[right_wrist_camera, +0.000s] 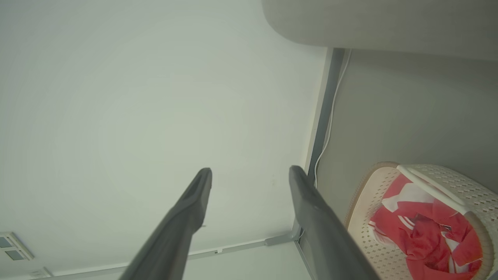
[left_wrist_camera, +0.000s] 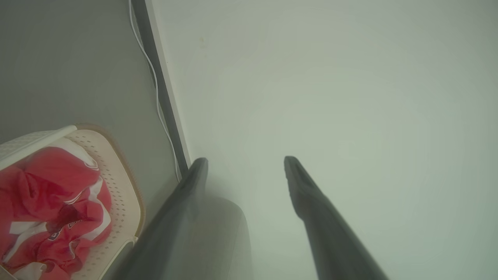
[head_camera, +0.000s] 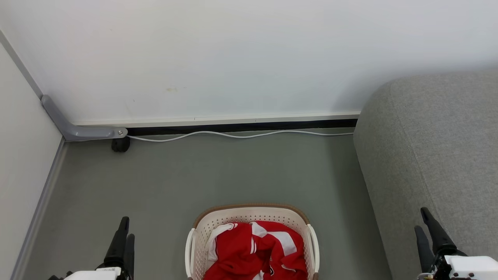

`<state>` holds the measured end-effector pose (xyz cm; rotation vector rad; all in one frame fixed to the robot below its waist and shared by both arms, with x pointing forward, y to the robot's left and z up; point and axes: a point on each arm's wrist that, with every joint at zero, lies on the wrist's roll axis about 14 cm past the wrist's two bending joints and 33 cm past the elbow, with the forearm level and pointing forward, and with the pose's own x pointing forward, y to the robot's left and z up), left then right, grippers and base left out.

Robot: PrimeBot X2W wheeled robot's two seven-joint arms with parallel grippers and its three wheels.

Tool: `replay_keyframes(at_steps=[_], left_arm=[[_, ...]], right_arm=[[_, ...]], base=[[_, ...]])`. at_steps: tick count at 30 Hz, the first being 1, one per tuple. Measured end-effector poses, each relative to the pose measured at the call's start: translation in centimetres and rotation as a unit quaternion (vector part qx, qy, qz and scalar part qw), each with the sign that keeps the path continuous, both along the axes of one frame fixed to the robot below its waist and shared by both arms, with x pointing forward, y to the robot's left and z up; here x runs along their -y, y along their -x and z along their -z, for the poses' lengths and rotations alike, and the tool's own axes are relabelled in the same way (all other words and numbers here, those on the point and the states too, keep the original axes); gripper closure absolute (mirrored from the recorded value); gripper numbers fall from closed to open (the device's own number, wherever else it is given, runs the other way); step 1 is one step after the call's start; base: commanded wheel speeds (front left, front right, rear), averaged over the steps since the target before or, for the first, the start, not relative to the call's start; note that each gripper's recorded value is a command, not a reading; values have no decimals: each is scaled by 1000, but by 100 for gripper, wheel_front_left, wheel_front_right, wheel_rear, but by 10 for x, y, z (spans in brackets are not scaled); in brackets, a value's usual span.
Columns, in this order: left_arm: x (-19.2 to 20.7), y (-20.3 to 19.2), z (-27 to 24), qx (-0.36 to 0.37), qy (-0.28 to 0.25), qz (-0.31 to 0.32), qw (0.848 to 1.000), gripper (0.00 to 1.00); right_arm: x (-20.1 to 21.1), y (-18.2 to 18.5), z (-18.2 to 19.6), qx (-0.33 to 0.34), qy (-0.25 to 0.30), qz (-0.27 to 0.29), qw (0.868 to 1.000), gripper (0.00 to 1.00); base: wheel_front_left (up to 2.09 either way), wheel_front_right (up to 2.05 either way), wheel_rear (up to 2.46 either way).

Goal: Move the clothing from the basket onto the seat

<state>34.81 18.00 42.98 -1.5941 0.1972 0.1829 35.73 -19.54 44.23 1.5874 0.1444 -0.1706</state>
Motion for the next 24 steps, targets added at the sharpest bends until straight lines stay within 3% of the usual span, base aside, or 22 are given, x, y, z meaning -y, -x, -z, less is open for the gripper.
replay_keyframes(at_steps=[12,24], left_arm=[[3,-9,-5,7,-43,7,999,0],[6,-14,-8,10,-129,30,991,0]], right_arm=[[-1,-13,-13,17,46,-14,999,0],[-6,-24,-24,31,127,-46,990,0]], base=[[0,0,0],[0,0,0]])
